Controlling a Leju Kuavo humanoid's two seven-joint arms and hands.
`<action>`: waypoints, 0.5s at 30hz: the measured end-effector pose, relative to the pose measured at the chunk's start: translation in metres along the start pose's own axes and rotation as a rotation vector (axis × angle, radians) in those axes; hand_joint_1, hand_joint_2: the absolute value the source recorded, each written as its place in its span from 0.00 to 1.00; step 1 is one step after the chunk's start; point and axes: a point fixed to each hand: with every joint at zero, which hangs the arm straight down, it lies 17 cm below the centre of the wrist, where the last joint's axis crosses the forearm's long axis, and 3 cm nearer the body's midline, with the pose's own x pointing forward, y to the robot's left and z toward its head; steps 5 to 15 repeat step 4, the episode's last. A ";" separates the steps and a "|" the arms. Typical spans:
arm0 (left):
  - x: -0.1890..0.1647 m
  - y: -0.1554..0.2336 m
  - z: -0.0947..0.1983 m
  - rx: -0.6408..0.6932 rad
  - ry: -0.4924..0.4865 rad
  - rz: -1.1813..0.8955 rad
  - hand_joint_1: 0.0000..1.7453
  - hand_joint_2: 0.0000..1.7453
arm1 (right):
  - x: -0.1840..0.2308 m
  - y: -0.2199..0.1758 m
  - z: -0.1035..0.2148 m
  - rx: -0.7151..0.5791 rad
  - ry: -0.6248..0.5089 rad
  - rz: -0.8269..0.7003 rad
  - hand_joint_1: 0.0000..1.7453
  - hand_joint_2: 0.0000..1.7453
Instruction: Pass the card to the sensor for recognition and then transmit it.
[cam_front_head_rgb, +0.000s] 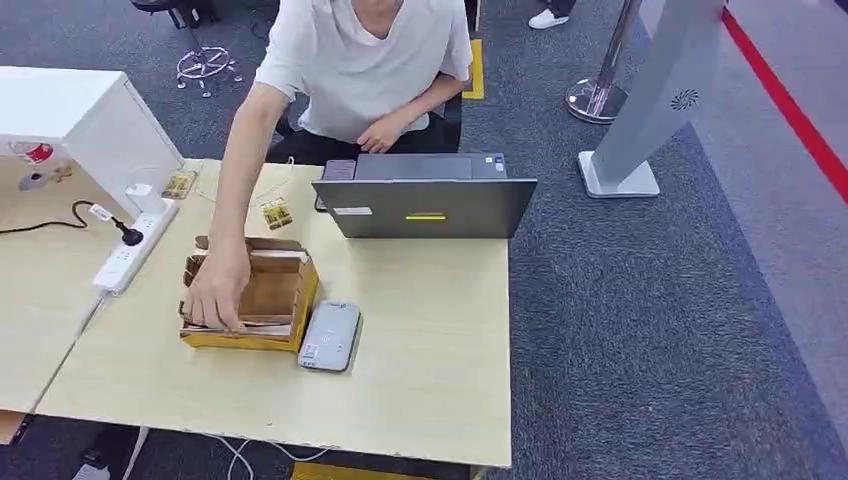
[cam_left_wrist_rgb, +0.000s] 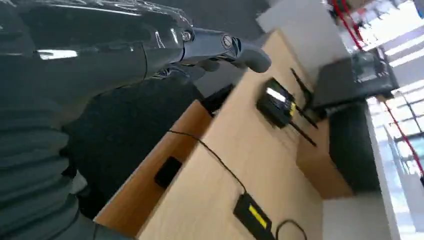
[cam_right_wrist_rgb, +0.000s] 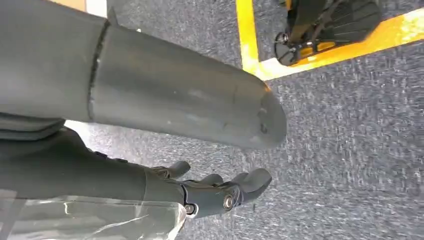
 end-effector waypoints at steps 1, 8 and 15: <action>-0.018 0.011 0.007 0.049 0.037 0.054 0.00 0.00 | 0.001 0.000 0.000 -0.002 0.000 -0.007 0.00 0.00; -0.092 0.023 0.043 0.168 0.182 0.158 0.00 1.00 | 0.003 -0.002 -0.001 -0.010 -0.001 -0.017 0.00 0.00; -0.092 0.023 0.043 0.168 0.182 0.158 0.00 1.00 | 0.003 -0.002 -0.001 -0.010 -0.001 -0.017 0.00 0.00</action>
